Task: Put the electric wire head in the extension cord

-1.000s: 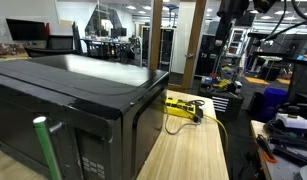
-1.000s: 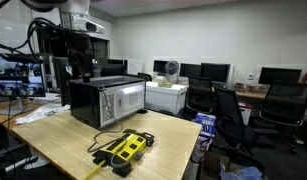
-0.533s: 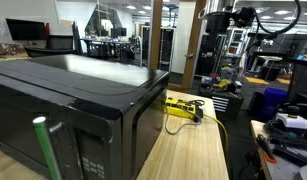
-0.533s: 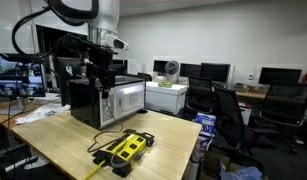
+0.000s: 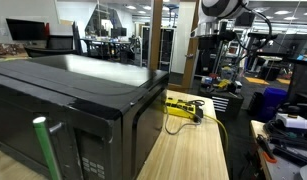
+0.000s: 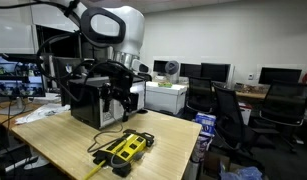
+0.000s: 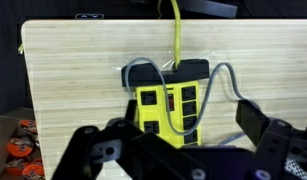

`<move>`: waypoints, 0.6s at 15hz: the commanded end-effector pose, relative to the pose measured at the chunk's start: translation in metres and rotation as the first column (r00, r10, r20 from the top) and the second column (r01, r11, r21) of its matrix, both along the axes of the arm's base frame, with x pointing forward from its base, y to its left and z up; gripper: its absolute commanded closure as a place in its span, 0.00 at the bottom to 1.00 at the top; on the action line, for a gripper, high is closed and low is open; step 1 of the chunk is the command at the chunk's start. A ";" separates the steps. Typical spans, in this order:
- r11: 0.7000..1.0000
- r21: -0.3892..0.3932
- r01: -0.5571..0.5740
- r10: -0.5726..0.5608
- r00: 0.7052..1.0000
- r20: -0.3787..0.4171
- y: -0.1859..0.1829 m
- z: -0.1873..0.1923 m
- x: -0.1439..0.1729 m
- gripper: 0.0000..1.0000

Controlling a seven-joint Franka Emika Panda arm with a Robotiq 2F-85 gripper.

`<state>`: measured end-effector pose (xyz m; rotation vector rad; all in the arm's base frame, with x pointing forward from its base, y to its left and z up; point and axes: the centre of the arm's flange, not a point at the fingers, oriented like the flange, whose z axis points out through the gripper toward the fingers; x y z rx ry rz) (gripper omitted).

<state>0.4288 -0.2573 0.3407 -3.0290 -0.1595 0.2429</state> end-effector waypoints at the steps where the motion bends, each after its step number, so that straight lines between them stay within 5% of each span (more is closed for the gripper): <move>1: 0.998 -0.021 -0.066 0.066 0.998 -0.002 -0.034 -0.029 0.012 0.00; 9: 0.994 -0.103 -0.033 0.037 0.998 0.044 -0.067 -0.082 0.013 0.00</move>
